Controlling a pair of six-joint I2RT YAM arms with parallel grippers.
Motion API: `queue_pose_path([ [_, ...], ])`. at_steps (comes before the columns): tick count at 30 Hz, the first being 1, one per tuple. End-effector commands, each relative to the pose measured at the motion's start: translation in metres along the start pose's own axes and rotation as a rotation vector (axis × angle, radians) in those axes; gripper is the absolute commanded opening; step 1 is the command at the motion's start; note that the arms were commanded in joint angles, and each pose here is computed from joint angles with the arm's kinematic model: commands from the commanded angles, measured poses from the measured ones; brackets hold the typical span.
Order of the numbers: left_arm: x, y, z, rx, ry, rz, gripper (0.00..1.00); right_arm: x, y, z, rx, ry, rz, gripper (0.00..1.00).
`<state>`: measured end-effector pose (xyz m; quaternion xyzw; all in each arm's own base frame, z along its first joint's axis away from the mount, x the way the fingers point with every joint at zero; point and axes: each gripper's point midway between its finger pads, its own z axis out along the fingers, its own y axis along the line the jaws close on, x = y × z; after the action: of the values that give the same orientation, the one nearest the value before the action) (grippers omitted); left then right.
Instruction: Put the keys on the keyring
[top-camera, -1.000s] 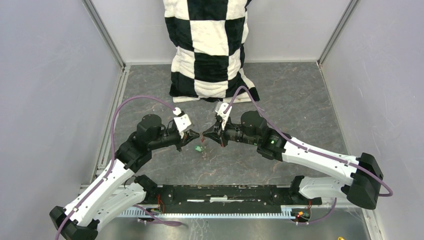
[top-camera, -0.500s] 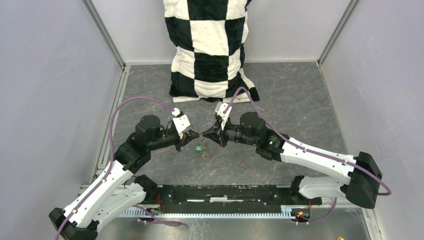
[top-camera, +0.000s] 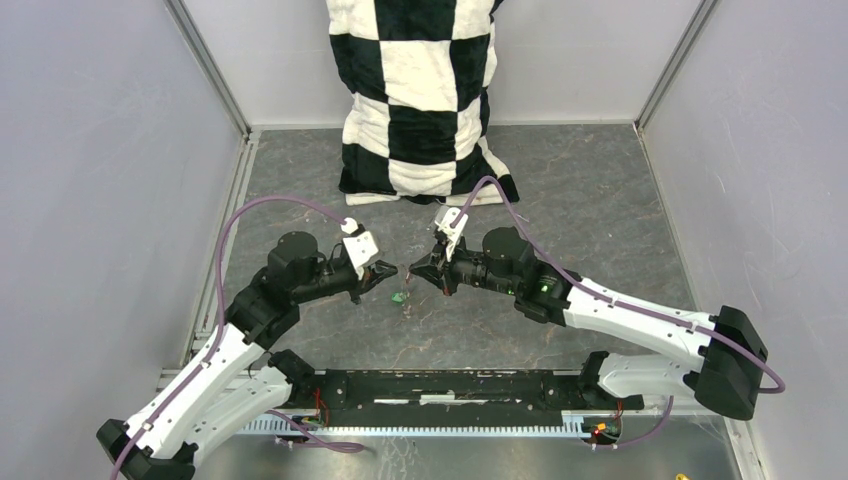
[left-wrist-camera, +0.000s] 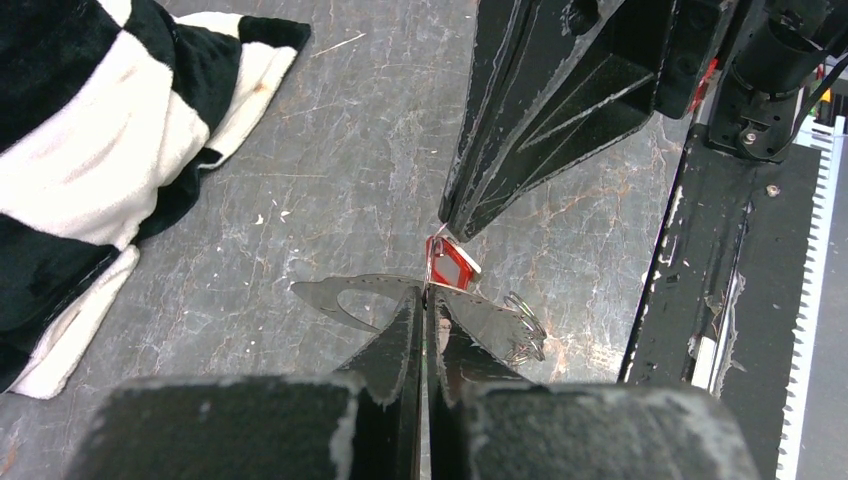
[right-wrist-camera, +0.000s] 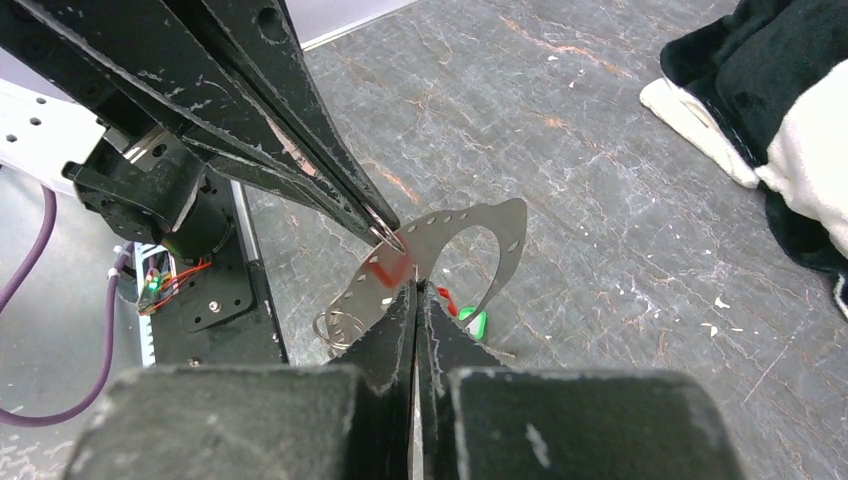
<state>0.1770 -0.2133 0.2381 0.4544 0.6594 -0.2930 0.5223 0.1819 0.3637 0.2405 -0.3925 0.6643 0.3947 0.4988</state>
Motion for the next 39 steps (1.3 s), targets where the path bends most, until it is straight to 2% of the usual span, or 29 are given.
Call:
queue_pose_path([
  [1,-0.011,0.002,0.0,-0.003,-0.05,0.059,0.02,-0.021,0.007,-0.007,-0.027,-0.071,-0.015,0.0],
  [14,-0.003,0.006,0.006,-0.013,-0.016,0.04,0.02,-0.032,0.018,0.001,-0.092,-0.088,-0.031,0.0],
  [39,0.002,0.005,0.007,-0.008,-0.008,0.044,0.02,-0.04,0.014,0.007,-0.068,-0.117,-0.023,0.0],
])
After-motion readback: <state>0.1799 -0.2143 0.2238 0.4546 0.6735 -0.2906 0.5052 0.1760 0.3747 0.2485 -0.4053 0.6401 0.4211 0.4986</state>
